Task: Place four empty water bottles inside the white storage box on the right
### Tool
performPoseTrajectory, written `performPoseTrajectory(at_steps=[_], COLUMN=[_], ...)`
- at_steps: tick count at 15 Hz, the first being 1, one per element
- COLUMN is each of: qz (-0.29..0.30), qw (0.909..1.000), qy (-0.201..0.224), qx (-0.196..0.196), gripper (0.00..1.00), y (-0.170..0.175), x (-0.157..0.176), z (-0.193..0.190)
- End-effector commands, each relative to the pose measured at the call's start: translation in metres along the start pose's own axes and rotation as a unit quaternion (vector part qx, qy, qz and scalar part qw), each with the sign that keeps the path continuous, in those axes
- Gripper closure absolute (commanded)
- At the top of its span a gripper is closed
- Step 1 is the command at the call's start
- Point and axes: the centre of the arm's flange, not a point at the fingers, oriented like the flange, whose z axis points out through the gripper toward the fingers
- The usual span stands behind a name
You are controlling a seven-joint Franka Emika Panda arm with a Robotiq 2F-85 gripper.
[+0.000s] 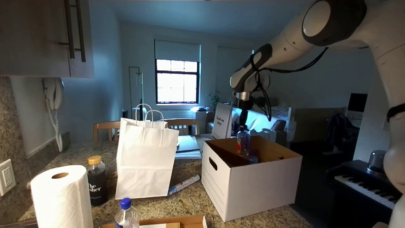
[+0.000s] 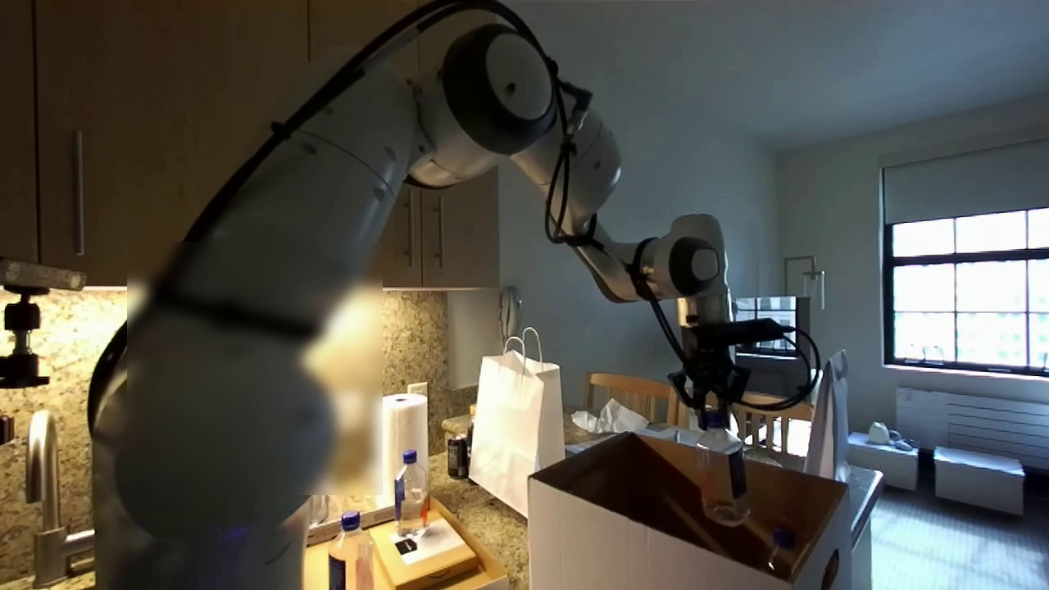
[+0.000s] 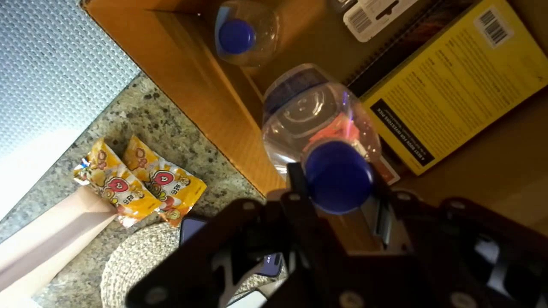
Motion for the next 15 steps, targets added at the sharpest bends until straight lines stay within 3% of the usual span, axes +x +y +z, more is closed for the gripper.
performPoseTrajectory(at_steps=[1, 5, 6, 10, 11, 15], qz=[-0.011, -0.028, -0.027, -0.034, -0.018, 0.009], qw=[0.9995, 0.9983, 0.9989, 0.9984, 0.9988, 0.9990], qy=[-0.029, -0.051, -0.039, -0.045, -0.044, -0.039], qx=[-0.001, 0.003, 0.008, 0.009, 0.003, 0.019], gripper=[0.85, 0.85, 0.66, 0.66, 0.86, 0.85], y=[-0.006, -0.015, -0.010, -0.013, -0.008, 0.013], x=[0.005, 0.008, 0.005, 0.008, 0.013, 0.023], z=[0.019, 0.041, 0.039, 0.045, 0.053, 0.084])
